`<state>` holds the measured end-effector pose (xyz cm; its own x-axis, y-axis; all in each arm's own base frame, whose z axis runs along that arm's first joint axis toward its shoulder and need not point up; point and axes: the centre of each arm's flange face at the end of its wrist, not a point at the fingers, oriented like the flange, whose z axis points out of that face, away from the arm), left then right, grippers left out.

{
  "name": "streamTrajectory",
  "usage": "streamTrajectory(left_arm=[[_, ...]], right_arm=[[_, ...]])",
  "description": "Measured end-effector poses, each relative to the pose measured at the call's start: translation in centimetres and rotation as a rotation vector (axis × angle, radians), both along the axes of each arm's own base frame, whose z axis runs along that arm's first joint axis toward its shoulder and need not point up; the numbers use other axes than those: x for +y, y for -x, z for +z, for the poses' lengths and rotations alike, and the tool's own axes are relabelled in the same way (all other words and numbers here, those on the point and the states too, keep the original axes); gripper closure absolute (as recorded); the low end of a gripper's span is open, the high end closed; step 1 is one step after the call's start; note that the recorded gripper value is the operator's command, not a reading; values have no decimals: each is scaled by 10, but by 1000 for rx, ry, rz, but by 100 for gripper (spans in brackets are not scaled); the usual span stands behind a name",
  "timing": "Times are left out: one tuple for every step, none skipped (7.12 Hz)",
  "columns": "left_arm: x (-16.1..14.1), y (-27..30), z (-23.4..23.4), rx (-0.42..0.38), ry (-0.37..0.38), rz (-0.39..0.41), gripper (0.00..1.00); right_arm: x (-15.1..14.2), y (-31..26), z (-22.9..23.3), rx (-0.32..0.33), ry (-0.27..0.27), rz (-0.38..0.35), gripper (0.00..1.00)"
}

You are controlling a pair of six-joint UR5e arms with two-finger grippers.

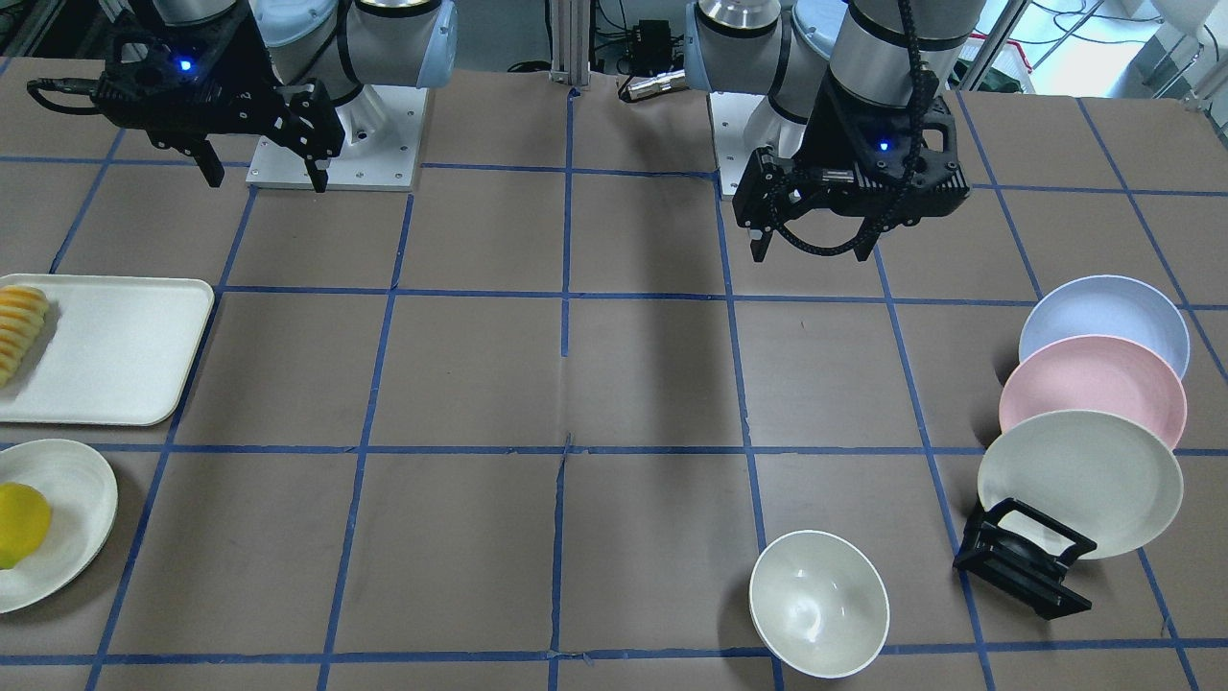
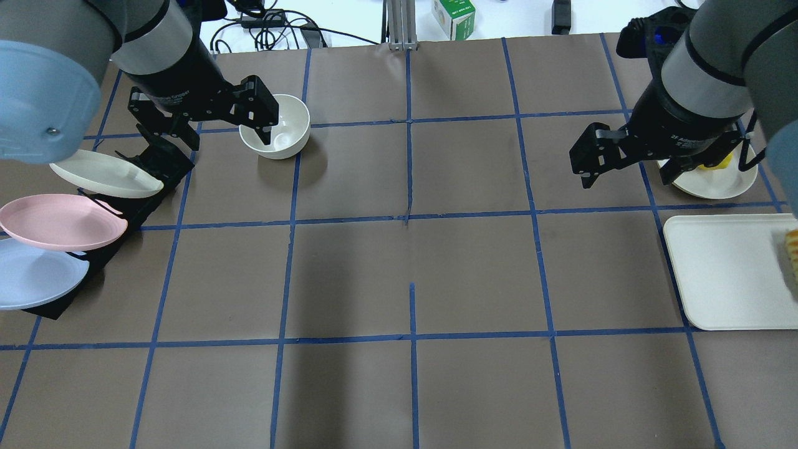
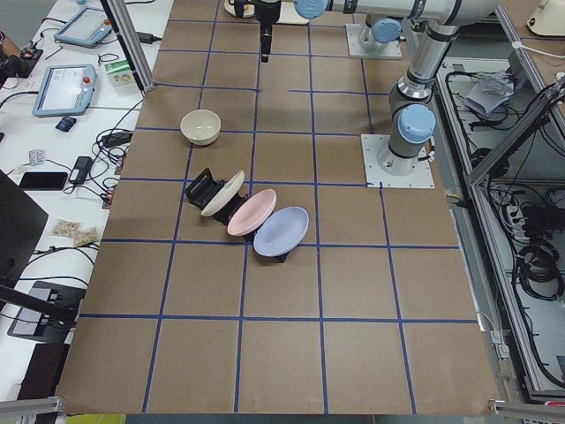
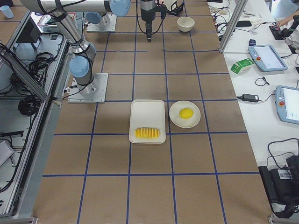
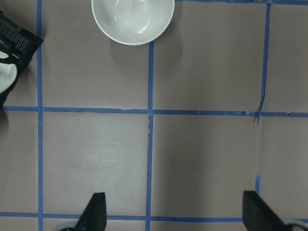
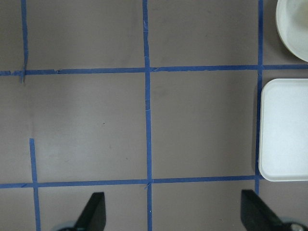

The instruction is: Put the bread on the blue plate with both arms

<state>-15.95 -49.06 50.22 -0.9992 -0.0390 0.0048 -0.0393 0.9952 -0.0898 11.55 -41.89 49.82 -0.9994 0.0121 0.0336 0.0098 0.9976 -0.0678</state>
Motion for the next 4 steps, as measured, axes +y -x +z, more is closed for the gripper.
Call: streamTrajectory(left_arm=[[0, 0, 0, 0, 0, 0, 0], [0, 0, 1, 0, 1, 0, 0], [1, 0, 1, 0, 1, 0, 0], [1, 0, 0, 0, 0, 0, 0]], right_arm=[[0, 0, 1, 1, 2, 0, 0], [0, 0, 1, 1, 2, 0, 0], [0, 0, 0, 0, 0, 0, 0], [0, 0, -3, 0, -6, 0, 0]])
